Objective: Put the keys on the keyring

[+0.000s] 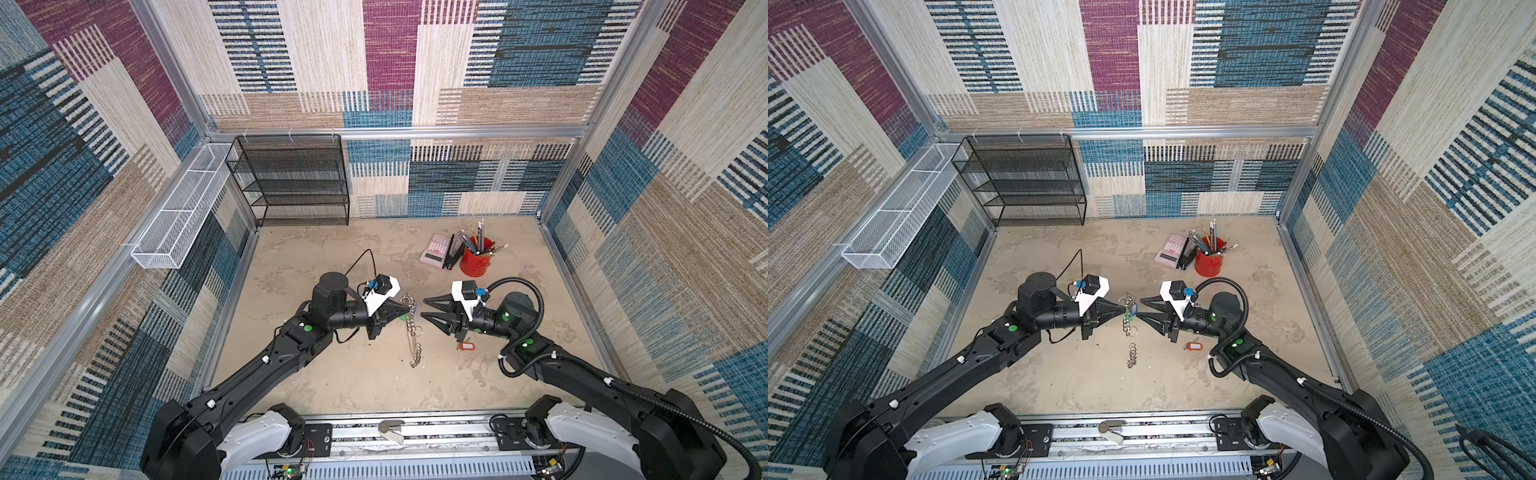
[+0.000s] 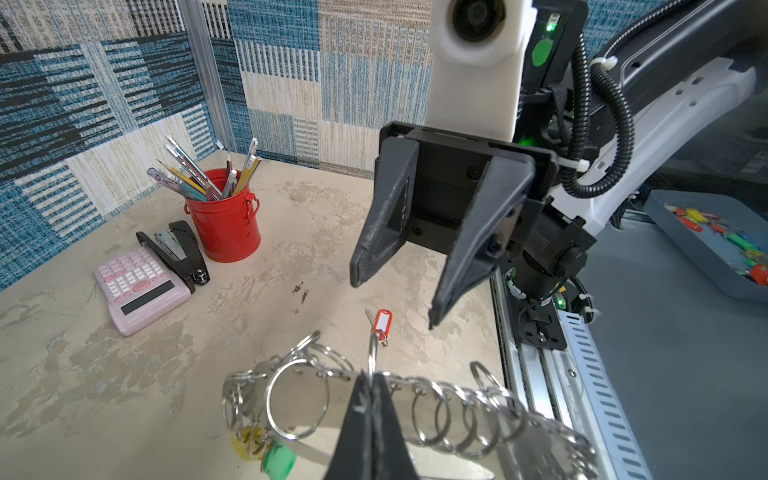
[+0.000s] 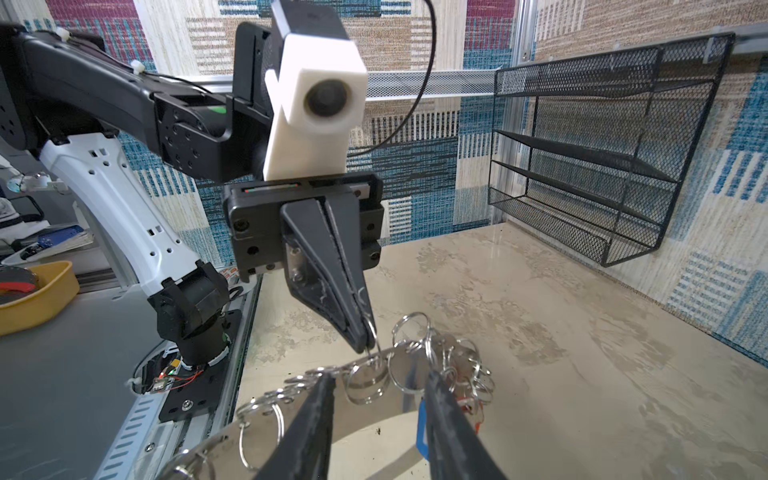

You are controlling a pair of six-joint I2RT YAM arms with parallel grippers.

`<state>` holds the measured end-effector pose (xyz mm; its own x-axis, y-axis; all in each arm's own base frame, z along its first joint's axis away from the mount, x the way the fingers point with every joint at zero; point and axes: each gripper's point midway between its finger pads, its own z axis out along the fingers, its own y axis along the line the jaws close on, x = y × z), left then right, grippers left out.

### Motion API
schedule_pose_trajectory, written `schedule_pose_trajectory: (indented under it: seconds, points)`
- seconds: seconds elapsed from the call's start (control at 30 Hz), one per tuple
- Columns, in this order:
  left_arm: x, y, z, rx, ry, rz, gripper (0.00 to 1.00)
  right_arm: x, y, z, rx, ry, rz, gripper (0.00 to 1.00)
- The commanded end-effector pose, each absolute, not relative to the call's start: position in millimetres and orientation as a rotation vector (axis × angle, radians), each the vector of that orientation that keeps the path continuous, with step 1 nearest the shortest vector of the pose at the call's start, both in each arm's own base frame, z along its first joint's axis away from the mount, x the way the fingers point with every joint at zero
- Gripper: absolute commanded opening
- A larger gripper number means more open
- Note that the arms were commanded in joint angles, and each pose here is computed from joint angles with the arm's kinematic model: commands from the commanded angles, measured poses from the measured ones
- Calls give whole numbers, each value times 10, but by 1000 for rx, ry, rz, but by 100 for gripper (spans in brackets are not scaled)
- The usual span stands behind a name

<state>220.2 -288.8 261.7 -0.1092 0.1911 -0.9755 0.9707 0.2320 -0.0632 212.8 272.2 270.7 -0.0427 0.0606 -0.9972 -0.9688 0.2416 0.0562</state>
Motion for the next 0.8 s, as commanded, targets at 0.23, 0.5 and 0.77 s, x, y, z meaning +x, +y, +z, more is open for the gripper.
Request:
schedule_pose_trajectory:
  seconds: [0.23, 0.5, 0.77]
  points:
    - [2230, -2886, 3021, 936, 1370, -1117, 0, 2045, 2784, 2921, -996, 1264, 1197, 17]
    - [2149, -2921, 3023, 936, 1322, -1172, 0, 2056, 2830, 2963, -1012, 1254, 1221, 16]
    - [2096, -2965, 2961, 948, 1309, -1199, 0, 2055, 2850, 2974, -1011, 1248, 1245, 14]
